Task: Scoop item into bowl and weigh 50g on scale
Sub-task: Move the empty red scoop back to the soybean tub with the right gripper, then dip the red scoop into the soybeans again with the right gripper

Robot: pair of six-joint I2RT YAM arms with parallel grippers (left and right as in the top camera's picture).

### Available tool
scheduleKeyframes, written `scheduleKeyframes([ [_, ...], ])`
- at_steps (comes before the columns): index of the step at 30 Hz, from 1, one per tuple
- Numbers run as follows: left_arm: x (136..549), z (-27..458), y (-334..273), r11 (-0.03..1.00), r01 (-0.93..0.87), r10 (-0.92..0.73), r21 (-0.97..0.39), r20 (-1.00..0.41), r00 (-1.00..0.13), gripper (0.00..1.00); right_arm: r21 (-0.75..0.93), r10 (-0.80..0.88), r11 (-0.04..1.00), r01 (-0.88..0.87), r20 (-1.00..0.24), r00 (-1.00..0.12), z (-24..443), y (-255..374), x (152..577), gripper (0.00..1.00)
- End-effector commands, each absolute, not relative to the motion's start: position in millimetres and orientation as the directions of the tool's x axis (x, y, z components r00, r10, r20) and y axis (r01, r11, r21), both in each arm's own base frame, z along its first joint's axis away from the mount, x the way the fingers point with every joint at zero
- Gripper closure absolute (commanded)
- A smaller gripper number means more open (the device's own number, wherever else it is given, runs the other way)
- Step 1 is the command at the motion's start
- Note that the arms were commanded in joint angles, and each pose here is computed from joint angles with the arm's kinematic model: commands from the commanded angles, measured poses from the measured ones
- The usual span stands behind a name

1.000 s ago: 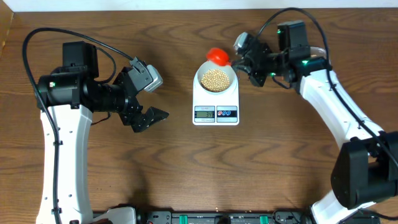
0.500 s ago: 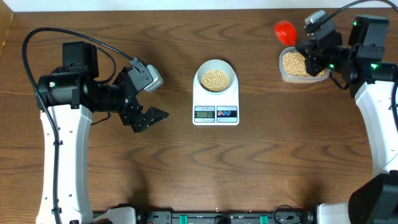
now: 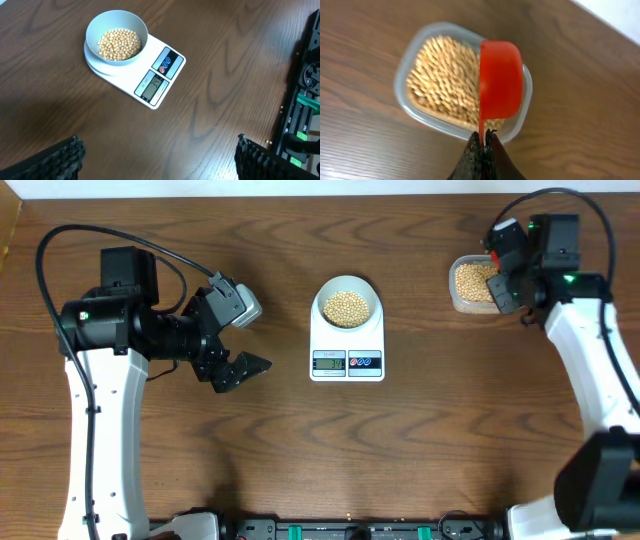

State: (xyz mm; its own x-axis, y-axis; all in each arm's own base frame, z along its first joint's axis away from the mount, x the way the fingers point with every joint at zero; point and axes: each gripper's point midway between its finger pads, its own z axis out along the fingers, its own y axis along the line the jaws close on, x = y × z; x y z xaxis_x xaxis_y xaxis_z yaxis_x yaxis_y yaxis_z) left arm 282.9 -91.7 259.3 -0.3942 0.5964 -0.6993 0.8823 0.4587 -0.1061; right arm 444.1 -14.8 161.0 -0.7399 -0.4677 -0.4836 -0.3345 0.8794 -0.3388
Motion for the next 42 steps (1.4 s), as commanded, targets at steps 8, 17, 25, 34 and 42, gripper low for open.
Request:
scheduleKeyframes([
  [8, 281, 257, -91, 0.456, 0.883, 0.600, -0.111, -0.695, -0.397, 0.02, -0.537, -0.612, 0.724, -0.433, -0.210, -0.762, 119, -25, 445, 0.98],
  [17, 281, 257, -91, 0.456, 0.883, 0.600, -0.110, -0.695, -0.397, 0.02, -0.667, -0.603, 0.643, -0.375, -0.140, -0.785, 120, -37, 458, 0.98],
  [25, 281, 257, -91, 0.456, 0.883, 0.600, -0.111, -0.695, -0.397, 0.02, -0.618, -0.647, 0.652, -0.440, -0.150, -0.748, 110, -24, 458, 0.99],
  [34, 281, 257, -91, 0.456, 0.883, 0.600, -0.110, -0.695, -0.397, 0.02, -0.584, -0.653, 0.659, -0.474, -0.131, -0.746, 94, -21, 448, 0.99],
  [42, 281, 257, -91, 0.456, 0.883, 0.600, -0.110, -0.695, -0.397, 0.02, -0.438, -0.593, 0.776, -0.454, -0.263, -0.761, 83, -5, 448, 0.99],
])
